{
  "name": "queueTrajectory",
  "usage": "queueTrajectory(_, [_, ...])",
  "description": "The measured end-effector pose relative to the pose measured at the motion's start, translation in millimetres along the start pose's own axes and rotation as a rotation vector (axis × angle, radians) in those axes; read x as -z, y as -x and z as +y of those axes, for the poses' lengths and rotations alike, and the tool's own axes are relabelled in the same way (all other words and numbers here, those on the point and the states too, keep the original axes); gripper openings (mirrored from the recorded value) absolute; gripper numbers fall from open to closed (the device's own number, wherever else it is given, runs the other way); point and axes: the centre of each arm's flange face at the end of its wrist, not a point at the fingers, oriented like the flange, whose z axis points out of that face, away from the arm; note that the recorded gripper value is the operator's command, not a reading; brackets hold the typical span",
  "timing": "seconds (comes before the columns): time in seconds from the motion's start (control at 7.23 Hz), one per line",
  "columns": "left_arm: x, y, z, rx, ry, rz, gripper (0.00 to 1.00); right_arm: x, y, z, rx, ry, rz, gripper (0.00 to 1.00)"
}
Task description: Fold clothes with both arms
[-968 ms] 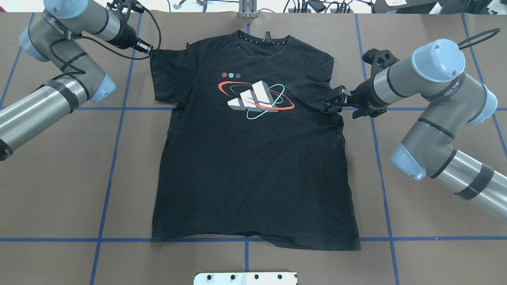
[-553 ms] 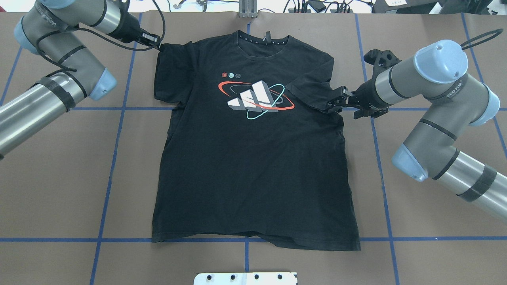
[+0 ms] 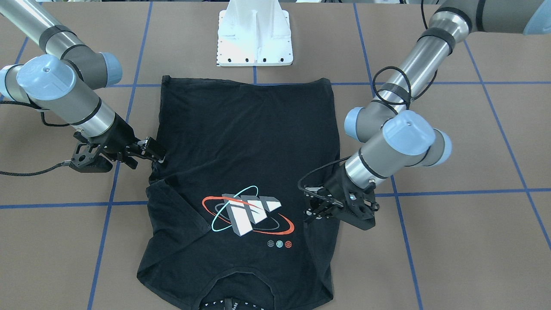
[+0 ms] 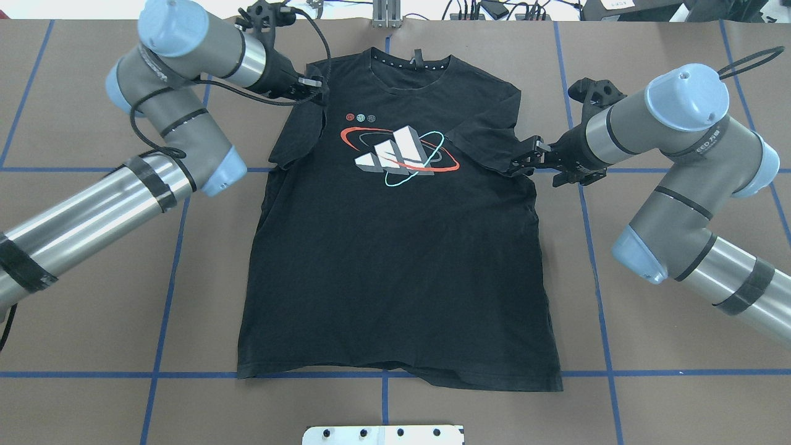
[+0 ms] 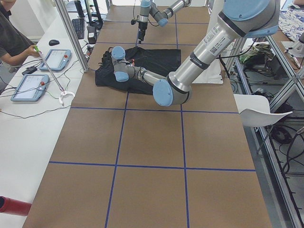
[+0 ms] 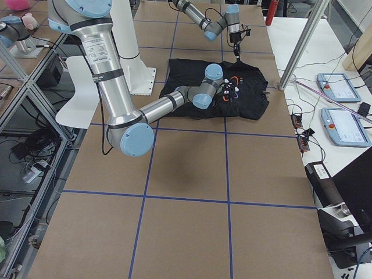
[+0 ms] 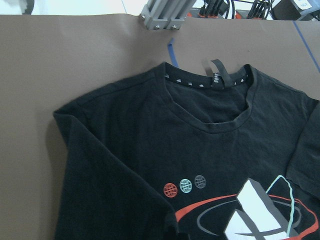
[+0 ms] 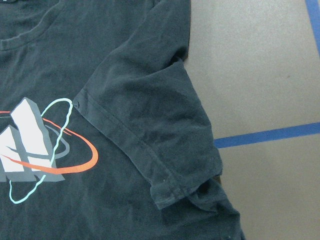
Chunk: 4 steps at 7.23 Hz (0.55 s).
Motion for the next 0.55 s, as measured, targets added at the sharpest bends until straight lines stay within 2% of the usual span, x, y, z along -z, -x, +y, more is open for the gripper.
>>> queueTrajectory(0.14, [-11.5, -4.2, -1.0, 0.004, -0.018, -0.021, 0.00, -0.6, -0.6, -0.1, -0.001, -0.001, 0.002, 1.00])
queueTrajectory(0.28, [-20.6, -5.0, -4.5, 0.008, -0.038, -0.045, 0.98, -1.4, -1.1, -0.2, -0.002, -0.002, 0.004, 1.00])
queueTrajectory(0.55, [-23.4, -10.6, -7.3, 0.011, -0.062, -0.057, 0.99, -2.0, -1.8, -0.2, -0.004, -0.003, 0.006, 1.00])
